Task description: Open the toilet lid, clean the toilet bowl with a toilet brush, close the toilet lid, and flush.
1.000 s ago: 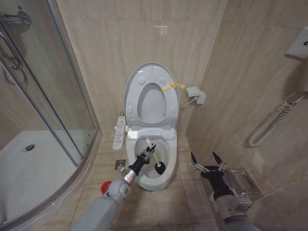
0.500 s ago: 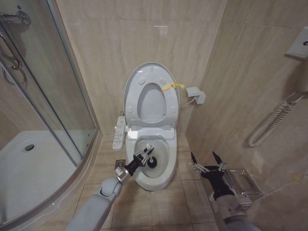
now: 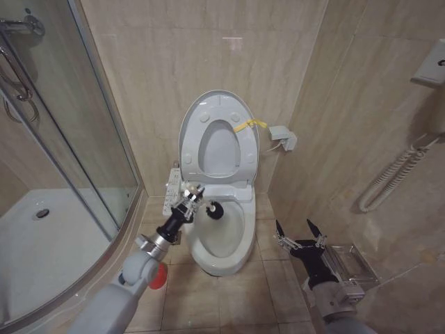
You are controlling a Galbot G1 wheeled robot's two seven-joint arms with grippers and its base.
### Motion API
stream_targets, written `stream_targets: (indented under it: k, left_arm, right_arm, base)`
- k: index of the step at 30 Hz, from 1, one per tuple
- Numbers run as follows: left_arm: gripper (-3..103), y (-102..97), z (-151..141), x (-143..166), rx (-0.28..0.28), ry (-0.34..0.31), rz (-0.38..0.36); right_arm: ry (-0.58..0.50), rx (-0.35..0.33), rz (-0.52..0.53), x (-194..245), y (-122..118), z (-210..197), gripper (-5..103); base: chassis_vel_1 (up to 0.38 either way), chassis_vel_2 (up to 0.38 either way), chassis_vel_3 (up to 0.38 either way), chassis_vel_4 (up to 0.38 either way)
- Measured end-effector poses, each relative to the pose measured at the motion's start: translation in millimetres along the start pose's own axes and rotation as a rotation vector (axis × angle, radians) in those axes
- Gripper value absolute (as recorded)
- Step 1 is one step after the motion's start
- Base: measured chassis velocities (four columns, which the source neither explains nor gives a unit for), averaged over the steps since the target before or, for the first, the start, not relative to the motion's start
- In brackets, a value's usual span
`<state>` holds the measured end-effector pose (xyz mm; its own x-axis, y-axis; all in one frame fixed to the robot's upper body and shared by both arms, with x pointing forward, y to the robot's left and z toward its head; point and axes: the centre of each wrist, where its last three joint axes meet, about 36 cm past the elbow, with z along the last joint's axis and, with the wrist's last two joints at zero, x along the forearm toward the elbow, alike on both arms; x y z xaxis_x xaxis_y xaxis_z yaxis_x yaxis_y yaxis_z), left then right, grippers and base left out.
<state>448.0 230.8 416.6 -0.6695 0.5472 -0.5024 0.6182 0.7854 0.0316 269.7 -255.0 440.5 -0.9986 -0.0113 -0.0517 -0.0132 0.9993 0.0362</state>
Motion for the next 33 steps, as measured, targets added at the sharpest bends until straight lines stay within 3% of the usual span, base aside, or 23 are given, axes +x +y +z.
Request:
stream_targets:
  k: [3, 5, 8, 15, 19, 21, 27, 29, 33]
  left_arm:
    - [17, -1.4, -26.0, 7.0, -0.037, 0.019, -0.096]
    - [17, 0.4, -43.9, 25.7, -0.09, 0.051, -0.178]
    - [17, -1.5, -60.1, 47.4, -0.125, 0.074, -0.244]
    - [17, -24.1, -121.5, 89.0, -0.167, 0.093, -0.42]
    - [16, -40.2, -133.5, 104.1, -0.164, 0.108, -0.467]
    - [16, -57.4, -139.9, 113.3, -0.16, 0.12, -0.496]
    - [16, -76.8, -125.2, 134.9, -0.163, 0.142, -0.568]
    - [16, -74.5, -116.4, 142.0, -0.165, 0.154, -0.585]
    - [16, -51.4, -70.0, 173.9, -0.171, 0.197, -0.648]
  right_arm:
    - [0.0, 0.0, 0.0, 0.0, 0.0, 0.0, 100]
    - [0.0, 0.0, 0.0, 0.0, 0.0, 0.0, 100]
    - [0.0, 0.0, 0.0, 0.0, 0.0, 0.0, 100]
    - [0.0, 0.0, 0.0, -0.1, 0.0, 0.0, 100]
    - [0.0, 0.0, 0.0, 0.0, 0.0, 0.0, 100]
    - [0.0, 0.0, 0.0, 0.0, 0.0, 0.0, 100]
    - [0.0, 0.0, 0.0, 0.0, 0.0, 0.0, 100]
    - [0.0, 0.0, 0.0, 0.0, 0.0, 0.0, 100]
    - [0.0, 0.0, 0.0, 0.0, 0.0, 0.0, 100]
  base:
    - [0.0, 0.0, 0.0, 0.0]
    - [0.0, 0.0, 0.0, 0.0]
    - [0.0, 0.0, 0.0, 0.0]
    - [0.0, 0.0, 0.0, 0.0]
    - [0.0, 0.0, 0.0, 0.0]
    - [0.0, 0.0, 0.0, 0.0]
    - [0.0, 0.0, 0.0, 0.0]
    - [0.0, 0.0, 0.0, 0.0]
    - [0.0, 0.0, 0.0, 0.0]
